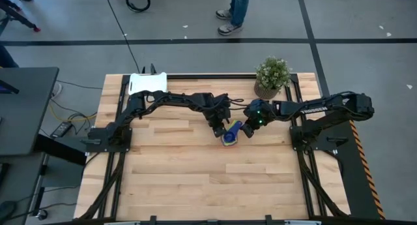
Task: Nest measuring cups in basket
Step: Stack the dark blue measuring cup on top of the green measuring cup, then put the nested measuring cups into the white bin
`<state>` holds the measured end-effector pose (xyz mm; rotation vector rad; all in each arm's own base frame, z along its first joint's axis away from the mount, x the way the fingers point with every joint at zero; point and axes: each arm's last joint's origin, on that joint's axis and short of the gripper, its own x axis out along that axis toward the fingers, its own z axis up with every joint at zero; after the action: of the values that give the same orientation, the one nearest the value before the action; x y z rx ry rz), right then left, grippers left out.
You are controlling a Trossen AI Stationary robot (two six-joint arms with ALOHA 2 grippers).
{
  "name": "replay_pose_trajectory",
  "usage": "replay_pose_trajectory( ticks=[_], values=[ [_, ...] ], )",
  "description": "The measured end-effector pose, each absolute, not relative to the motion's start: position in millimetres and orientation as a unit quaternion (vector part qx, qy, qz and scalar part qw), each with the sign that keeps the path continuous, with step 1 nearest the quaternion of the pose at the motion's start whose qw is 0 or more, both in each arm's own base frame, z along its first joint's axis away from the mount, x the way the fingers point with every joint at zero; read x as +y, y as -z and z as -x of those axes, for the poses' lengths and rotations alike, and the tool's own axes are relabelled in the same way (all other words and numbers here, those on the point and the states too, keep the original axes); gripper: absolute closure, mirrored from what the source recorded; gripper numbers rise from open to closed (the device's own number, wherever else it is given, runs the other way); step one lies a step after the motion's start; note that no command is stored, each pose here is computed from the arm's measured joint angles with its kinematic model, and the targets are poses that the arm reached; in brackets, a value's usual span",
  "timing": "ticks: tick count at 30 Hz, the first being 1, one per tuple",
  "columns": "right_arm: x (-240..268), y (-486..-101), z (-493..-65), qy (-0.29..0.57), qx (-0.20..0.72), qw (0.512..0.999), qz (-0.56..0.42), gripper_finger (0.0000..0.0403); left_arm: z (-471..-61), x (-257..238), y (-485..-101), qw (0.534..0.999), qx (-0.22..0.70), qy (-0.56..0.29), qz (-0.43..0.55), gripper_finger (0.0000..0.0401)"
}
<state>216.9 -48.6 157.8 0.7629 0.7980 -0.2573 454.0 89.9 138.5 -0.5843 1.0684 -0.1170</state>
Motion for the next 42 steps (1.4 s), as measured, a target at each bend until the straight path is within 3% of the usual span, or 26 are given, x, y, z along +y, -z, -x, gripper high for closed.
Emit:
replay_pose_trajectory(
  ticks=[11,27,35,42],
  values=[
    [-47.0,-162.0,-219.2,0.086,0.38,0.852,-0.349,0.0401,-450.7,97.1,-137.5,0.814,0.508,0.043,0.279,0.04],
    [-43.2,-223.8,-204.1,0.061,0.443,0.86,-0.245,0.0402,-415.7,147.5,-139.5,0.764,0.564,-0.007,0.313,0.04],
    [-42.2,-243.9,-203.3,0.005,0.43,0.888,-0.161,0.0389,-399.2,144.0,-187.5,0.796,0.558,0.036,0.232,0.04],
    [-43.6,-244.6,-204.8,-0.012,0.426,0.901,-0.08,0.0387,-387.9,128.4,-203.1,0.788,0.588,0.085,0.163,0.04]
  ],
)
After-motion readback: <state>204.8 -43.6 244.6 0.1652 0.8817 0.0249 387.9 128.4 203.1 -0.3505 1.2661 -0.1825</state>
